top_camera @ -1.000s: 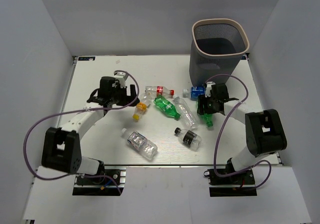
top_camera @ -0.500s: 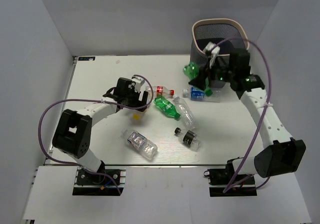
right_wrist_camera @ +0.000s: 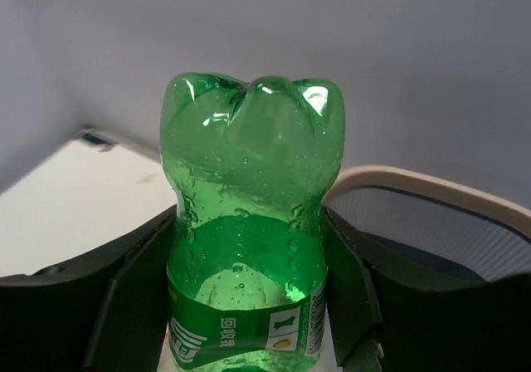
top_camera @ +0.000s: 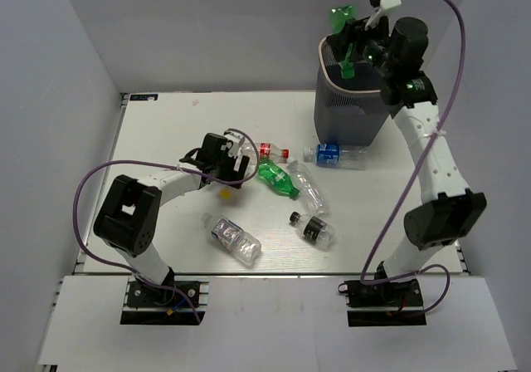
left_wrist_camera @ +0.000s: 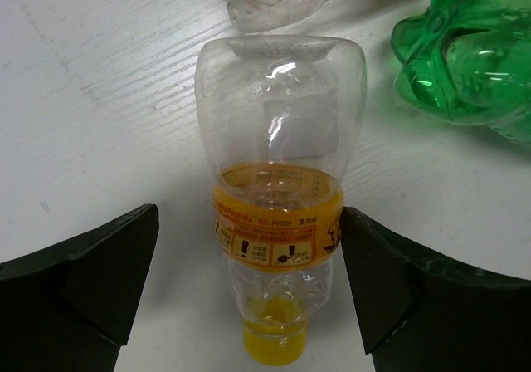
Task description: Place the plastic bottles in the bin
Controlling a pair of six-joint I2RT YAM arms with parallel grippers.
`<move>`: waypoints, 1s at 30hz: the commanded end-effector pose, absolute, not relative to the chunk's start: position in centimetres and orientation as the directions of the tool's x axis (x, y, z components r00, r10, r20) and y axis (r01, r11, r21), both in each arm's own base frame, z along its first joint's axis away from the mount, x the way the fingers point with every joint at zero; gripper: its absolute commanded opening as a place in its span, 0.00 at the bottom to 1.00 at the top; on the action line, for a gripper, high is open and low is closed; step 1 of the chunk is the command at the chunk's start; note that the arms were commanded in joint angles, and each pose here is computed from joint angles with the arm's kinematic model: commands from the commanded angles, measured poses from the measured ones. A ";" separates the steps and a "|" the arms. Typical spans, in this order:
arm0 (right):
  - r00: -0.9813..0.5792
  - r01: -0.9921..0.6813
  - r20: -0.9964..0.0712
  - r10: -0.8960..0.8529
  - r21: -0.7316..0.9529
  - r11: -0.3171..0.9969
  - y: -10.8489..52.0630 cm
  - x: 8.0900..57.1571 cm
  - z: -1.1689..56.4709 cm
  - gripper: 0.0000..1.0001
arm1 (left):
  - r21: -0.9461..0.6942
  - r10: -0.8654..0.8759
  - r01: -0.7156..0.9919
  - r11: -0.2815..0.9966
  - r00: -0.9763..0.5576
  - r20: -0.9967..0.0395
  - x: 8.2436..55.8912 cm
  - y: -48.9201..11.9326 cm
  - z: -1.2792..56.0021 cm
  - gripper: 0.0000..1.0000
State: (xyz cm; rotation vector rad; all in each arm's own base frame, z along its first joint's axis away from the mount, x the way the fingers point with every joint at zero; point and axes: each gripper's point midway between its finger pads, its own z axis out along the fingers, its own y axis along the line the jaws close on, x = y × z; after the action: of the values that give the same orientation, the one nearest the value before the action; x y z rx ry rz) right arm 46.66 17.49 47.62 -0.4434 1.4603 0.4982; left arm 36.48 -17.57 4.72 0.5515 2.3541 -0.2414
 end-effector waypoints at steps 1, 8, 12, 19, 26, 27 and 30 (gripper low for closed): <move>0.116 -0.272 -0.992 0.038 0.005 0.962 12.1 52.5 47.4 0.09 | 0.029 0.327 0.427 0.904 -0.646 -0.689 37.3 -17.0 4.8 1.00; 0.086 -0.171 -0.996 -0.026 -0.040 0.984 9.1 57.3 43.9 0.90 | 0.040 0.319 0.401 0.915 -0.658 -0.682 37.3 -16.8 3.9 0.98; 0.095 -0.269 -0.996 0.006 -0.020 0.963 9.6 55.2 45.0 0.90 | 0.041 0.313 0.389 0.920 -0.668 -0.676 37.5 -16.8 3.6 0.95; 0.089 -0.521 -0.995 0.046 -0.007 0.853 11.9 46.4 47.4 0.89 | -0.003 0.325 0.435 0.900 -0.678 -0.659 37.2 -18.2 2.7 0.42; -0.043 -0.890 -0.981 -0.189 -0.048 0.454 16.5 33.8 36.6 0.16 | -0.002 0.269 0.427 0.904 -0.575 -0.773 37.2 -18.4 11.4 0.16; 0.025 -0.909 -0.971 -0.237 -0.120 0.399 16.5 32.0 35.2 0.11 | -0.003 0.260 0.427 0.904 -0.557 -0.789 37.1 -18.3 12.9 0.16; -0.035 -0.938 -0.944 -0.329 -0.083 0.337 16.1 28.2 28.8 0.29 | -0.034 0.209 0.488 0.872 -0.435 -0.876 37.0 -19.7 19.9 0.15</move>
State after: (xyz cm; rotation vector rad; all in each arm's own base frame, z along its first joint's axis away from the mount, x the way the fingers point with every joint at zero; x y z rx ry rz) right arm 33.26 15.43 36.59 -0.9592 1.5129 0.6152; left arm 36.06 -17.78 9.58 0.5197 2.2782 -0.2324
